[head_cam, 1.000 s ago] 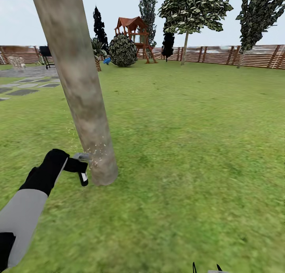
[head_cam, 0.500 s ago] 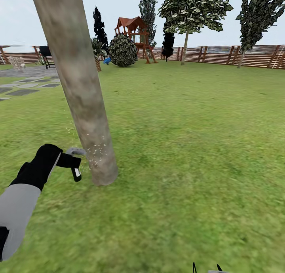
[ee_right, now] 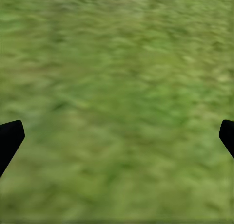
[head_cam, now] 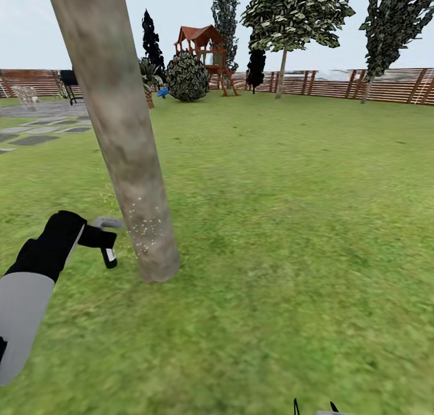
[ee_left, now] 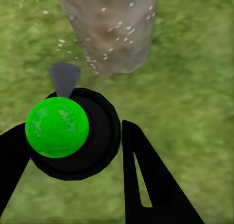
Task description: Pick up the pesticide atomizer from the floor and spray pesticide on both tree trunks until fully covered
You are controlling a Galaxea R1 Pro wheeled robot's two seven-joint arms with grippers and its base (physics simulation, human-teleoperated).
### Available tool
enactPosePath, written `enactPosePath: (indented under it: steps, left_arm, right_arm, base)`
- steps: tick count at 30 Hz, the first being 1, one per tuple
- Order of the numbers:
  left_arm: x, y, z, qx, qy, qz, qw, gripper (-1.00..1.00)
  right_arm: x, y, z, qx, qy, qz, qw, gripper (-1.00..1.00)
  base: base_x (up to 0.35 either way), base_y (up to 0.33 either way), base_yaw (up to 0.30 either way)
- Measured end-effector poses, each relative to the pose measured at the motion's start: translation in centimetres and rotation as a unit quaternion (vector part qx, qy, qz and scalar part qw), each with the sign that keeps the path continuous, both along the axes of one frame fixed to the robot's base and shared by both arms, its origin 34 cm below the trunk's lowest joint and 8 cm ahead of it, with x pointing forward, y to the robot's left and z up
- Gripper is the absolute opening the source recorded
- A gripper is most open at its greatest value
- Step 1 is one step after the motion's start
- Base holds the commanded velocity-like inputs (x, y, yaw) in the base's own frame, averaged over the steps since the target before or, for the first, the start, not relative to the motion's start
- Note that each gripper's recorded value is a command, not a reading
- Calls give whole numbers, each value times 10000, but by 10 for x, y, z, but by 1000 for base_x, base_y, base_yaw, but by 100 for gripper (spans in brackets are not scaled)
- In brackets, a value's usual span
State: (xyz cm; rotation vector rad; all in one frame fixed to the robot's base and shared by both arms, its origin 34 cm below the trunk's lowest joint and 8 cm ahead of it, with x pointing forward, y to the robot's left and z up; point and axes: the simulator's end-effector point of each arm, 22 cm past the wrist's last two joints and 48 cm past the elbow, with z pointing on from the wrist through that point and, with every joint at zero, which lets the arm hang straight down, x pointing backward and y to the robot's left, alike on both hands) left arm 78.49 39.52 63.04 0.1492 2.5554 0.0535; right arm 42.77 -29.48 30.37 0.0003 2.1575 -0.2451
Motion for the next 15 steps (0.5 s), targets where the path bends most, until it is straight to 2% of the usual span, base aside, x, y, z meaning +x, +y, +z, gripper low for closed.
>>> enactPosePath:
  steps: [6,10,15]
  left_arm:
    - [-4,-7,-10,-31,77,-46,10000,-100]
    - [-5,-6,-10,-2,81,-49,10000,-100]
    - [-7,6,-9,36,83,27,10000,-100]
  right_arm:
    - [0,0,0,-1,-4,0,10000,100]
    - [0,0,0,1,1,0,10000,100]
    - [0,1,0,4,0,0,10000,100]
  base:
    - [266,79,0]
    - [49,15,0]
    - [1,0,0]
